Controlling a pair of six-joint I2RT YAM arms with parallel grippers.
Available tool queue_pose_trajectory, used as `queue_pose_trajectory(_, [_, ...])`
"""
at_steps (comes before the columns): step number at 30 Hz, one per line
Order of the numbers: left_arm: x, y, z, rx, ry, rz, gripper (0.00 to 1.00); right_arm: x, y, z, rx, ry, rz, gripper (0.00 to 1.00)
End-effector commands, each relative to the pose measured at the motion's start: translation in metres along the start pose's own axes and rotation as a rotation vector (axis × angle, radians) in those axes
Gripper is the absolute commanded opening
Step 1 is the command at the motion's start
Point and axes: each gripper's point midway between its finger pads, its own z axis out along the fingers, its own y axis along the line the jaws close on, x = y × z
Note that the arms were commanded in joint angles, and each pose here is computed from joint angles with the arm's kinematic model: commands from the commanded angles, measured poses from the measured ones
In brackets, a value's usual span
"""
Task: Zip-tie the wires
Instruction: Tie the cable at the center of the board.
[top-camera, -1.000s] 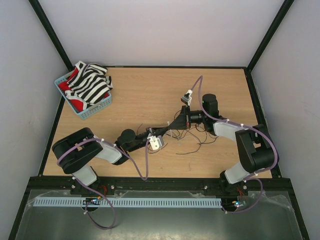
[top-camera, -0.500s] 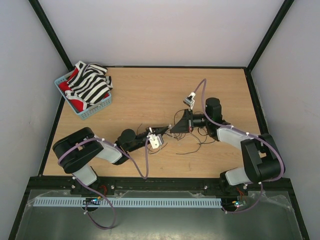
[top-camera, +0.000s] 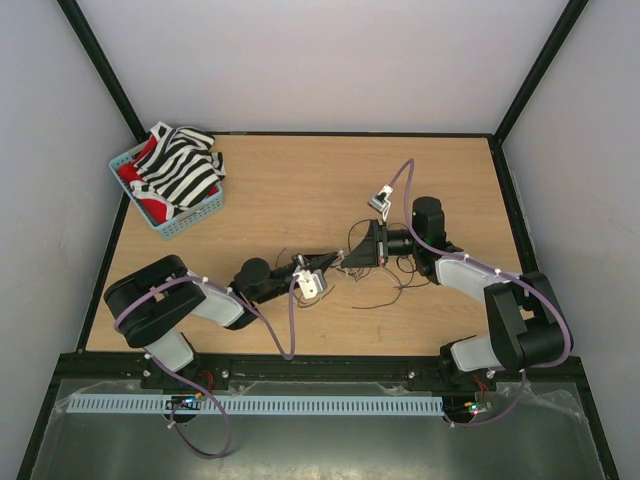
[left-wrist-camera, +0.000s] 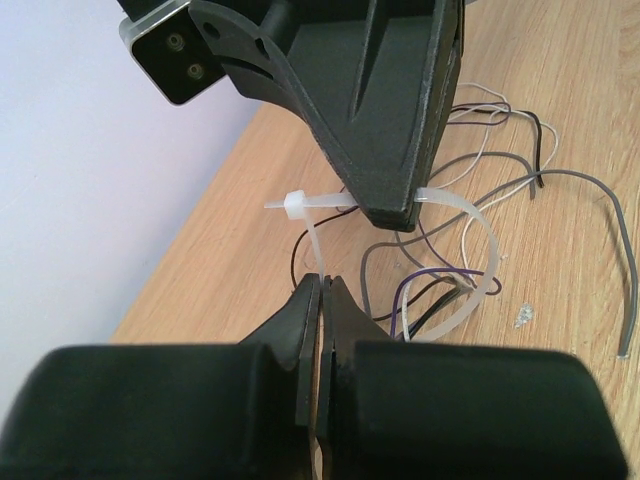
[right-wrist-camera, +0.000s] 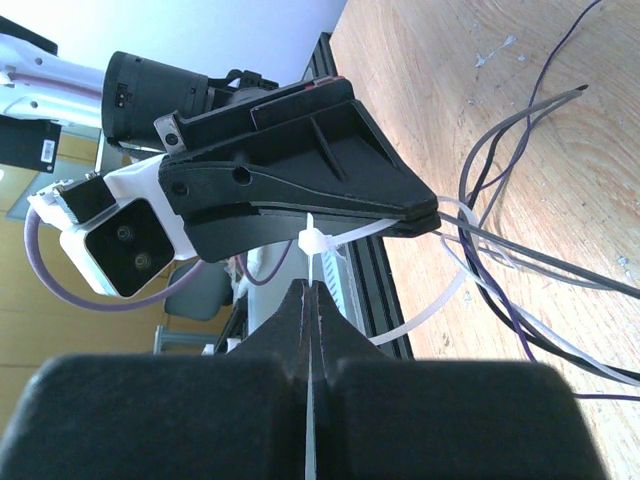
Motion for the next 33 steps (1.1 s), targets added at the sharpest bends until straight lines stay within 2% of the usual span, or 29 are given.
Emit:
queue_pose_trajectory(1, [-0.019,0.006,0.001,-0.011,-0.061,0.047,0.0,-0.014,0.008,0.0,-0.012,-0.011,-0.068,0.0])
queue_pose_trajectory(13, [-0.019,0.003,-0.001,-0.015,-0.051,0.085,0.0,-0.031,0.008,0.004,-0.015,-0.014,-0.071,0.0])
queue_pose_trajectory(20, [-0.018,0.01,0.002,-0.046,-0.041,0.04,0.0,-0.015,0.005,0.001,-0.01,-0.008,-0.069,0.0])
queue_pose_trajectory(33, [-0.021,0.007,0.004,-0.025,-0.063,0.008,0.0,-0.002,-0.001,-0.003,0.011,-0.046,-0.166,0.0])
